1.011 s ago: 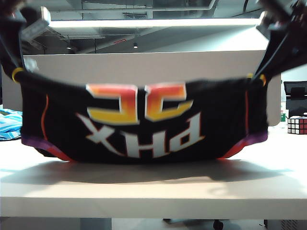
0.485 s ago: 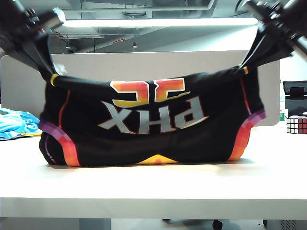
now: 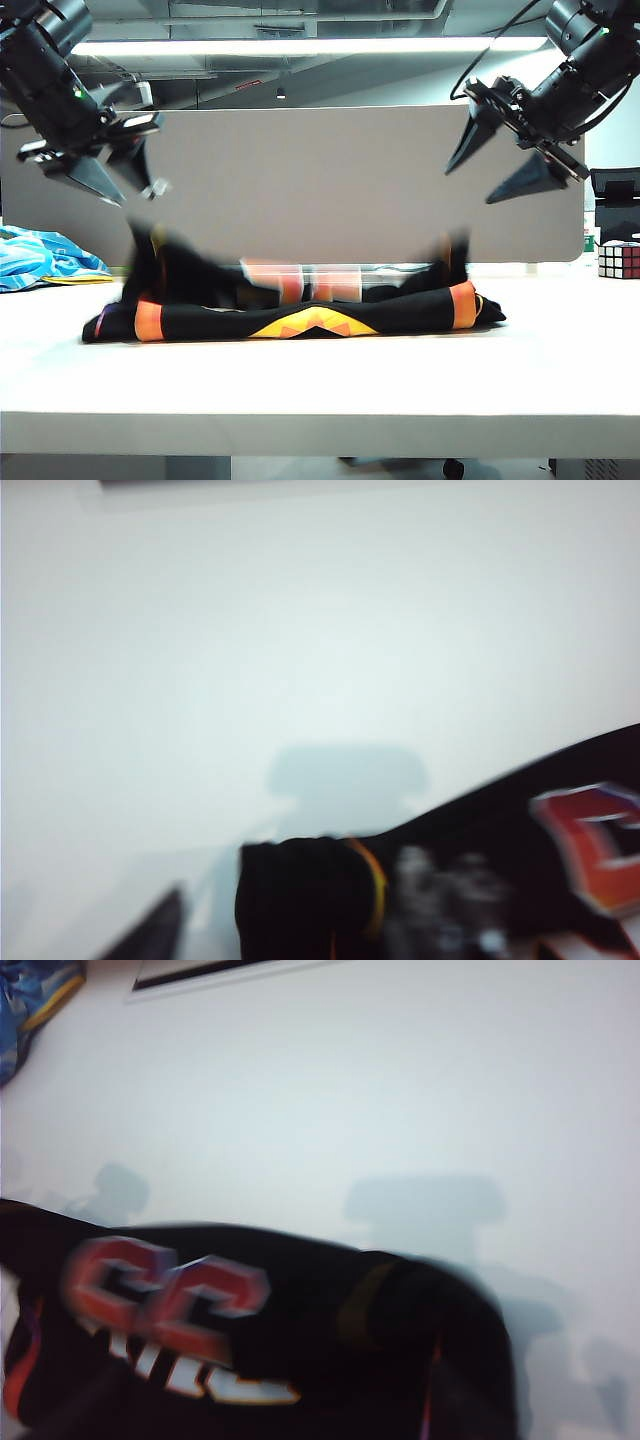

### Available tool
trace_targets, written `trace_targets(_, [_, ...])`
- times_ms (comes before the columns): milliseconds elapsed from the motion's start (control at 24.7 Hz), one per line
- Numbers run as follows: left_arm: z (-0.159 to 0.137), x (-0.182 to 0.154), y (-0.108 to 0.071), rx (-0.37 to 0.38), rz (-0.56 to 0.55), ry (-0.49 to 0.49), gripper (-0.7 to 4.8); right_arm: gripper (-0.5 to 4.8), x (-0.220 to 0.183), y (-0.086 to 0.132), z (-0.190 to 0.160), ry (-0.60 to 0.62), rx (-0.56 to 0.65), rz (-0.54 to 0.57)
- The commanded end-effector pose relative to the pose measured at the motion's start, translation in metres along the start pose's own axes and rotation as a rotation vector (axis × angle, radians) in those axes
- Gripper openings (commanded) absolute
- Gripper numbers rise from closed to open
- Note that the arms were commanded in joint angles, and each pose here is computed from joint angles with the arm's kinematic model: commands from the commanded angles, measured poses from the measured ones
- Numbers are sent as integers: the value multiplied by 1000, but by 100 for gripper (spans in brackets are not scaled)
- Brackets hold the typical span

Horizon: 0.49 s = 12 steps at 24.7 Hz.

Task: Fold the bottom side of the basketball jersey horizontally towards the center, about one-third of the way, and then fold the bottom of the basketball jersey up towards the top, creating a neat rectangle.

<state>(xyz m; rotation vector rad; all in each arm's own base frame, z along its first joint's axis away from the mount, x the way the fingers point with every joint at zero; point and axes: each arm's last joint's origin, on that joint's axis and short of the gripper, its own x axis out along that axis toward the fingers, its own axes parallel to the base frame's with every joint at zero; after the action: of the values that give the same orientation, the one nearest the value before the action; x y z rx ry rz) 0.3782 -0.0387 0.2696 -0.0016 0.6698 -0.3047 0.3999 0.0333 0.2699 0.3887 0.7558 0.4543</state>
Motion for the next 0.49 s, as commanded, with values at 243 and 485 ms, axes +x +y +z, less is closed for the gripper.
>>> trace_targets(243, [48, -38, 14, -52, 30, -85, 304, 364, -39, 0, 34, -42, 16, 64])
trace_targets(485, [43, -61, 3, -74, -110, -36, 89, 132, -70, 17, 25, 34, -75, 69])
